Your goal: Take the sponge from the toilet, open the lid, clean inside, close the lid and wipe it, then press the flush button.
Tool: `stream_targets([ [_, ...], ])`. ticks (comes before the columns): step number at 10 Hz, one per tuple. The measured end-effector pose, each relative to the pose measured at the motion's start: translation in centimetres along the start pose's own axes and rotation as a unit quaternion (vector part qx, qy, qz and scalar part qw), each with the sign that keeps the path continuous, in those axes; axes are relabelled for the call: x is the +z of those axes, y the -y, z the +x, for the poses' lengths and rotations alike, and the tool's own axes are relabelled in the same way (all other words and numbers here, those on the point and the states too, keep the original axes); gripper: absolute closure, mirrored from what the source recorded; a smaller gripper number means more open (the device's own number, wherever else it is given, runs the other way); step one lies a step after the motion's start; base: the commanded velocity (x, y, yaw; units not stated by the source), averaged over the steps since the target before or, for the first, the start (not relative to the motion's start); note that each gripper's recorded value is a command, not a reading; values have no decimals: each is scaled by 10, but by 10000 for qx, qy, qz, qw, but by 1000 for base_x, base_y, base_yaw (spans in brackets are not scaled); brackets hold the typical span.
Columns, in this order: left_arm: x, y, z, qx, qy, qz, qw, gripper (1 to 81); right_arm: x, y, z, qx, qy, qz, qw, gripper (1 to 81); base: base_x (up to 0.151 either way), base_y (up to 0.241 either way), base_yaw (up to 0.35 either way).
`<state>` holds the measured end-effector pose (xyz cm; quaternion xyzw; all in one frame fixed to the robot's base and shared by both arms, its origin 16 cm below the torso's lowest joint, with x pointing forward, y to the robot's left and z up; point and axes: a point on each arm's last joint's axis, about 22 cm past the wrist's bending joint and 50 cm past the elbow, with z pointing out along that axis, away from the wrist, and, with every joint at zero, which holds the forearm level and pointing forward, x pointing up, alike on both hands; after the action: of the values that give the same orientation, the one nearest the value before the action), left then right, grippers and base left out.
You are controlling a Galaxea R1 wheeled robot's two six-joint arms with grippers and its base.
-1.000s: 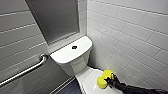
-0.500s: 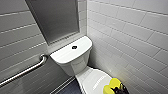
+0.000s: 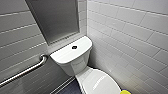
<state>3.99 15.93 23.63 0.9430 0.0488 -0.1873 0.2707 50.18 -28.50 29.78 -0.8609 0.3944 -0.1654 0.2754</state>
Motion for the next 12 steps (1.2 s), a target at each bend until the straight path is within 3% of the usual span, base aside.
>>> stream_targets([
  [2,0,0,0,3,-3,0,10000,10,-31,-39,-23,82,47,-253,9996,811,0,0,0],
  [4,0,0,0,4,-8,-1,10000,10,-90,-107,-70,264,428,-846,9951,811,0,0,0],
  [5,0,0,0,3,-3,1,10000,10,-104,-106,-79,329,492,-835,9947,811,0,0,0],
  [7,0,-1,0,7,-7,-10,10000,10,-110,-57,-79,413,387,-392,9976,811,0,0,0],
  [9,0,-1,0,7,-9,-10,10000,10,-130,-25,-88,485,445,-151,9977,811,0,0,0],
  [12,0,-1,1,10,-22,-12,10000,10,-127,38,-74,47,326,402,9986,811,0,0,0],
])
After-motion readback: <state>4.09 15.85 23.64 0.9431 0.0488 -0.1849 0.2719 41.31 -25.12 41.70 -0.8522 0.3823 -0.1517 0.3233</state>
